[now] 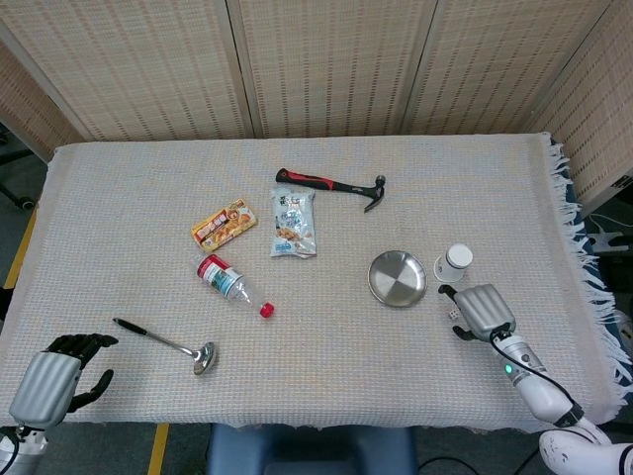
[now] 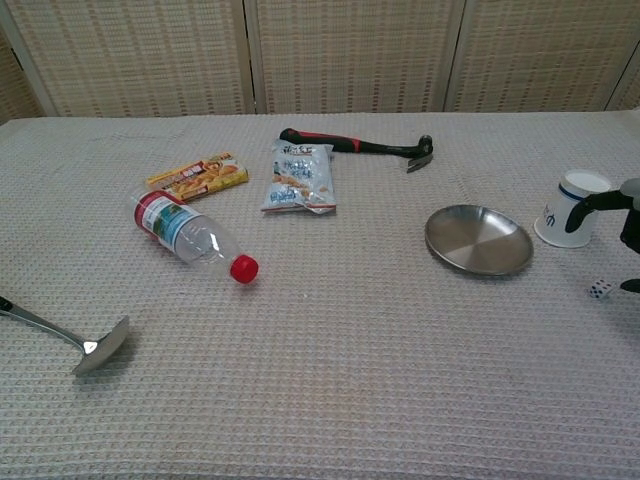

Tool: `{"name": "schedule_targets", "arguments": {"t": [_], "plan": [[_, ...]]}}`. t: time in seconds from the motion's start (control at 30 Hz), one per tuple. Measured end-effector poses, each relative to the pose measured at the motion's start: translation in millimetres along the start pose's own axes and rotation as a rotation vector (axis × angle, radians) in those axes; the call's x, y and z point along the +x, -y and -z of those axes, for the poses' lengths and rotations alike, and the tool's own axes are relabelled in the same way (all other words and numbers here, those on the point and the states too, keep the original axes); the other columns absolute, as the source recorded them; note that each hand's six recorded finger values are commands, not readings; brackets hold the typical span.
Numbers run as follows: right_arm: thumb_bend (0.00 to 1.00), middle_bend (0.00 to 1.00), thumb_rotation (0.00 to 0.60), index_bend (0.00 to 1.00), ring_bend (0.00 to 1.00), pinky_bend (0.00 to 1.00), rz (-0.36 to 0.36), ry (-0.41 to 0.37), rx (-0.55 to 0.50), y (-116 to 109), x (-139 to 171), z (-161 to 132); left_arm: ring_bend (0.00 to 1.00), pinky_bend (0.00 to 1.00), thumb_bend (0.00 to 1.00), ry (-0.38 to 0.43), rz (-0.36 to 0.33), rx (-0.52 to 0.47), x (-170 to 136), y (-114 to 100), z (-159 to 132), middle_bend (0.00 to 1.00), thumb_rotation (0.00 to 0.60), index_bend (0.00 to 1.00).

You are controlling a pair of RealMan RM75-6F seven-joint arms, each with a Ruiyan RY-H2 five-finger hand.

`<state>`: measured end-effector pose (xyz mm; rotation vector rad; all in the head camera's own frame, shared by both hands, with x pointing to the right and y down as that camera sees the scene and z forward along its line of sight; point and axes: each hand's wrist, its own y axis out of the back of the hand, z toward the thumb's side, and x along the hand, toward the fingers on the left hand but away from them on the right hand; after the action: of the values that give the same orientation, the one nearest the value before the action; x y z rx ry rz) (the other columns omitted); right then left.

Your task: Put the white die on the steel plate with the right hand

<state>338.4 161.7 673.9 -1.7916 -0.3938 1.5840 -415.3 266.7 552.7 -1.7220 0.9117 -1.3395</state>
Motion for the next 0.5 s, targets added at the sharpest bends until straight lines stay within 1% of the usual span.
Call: {"name": "schedule_targets", "arguments": {"t": [0.1, 0.23, 0.5], "plan": [[0.24, 0.84, 0.6, 0.34, 0.71, 0.85, -0.004, -0.001, 0.019, 5, 0, 1, 0.36, 0.37, 0.34, -0.001, 0.001, 0.0, 0, 0, 0, 0.38, 0.6, 0.34], [0.26, 0.84, 0.6, 0.34, 0.71, 0.85, -0.01, 0.007, 0.03, 11, -4, 5, 0.36, 0.37, 0.34, 0.0, 0.003, 0.001, 0, 1, 0, 0.38, 0.6, 0.34], [0.27, 0.84, 0.6, 0.34, 0.71, 0.85, -0.019, 0.024, -0.01, 23, -15, 17, 0.36, 0.37, 0.34, -0.004, 0.003, 0.0, 0, 1, 0, 0.39, 0.6, 0.34]]}}
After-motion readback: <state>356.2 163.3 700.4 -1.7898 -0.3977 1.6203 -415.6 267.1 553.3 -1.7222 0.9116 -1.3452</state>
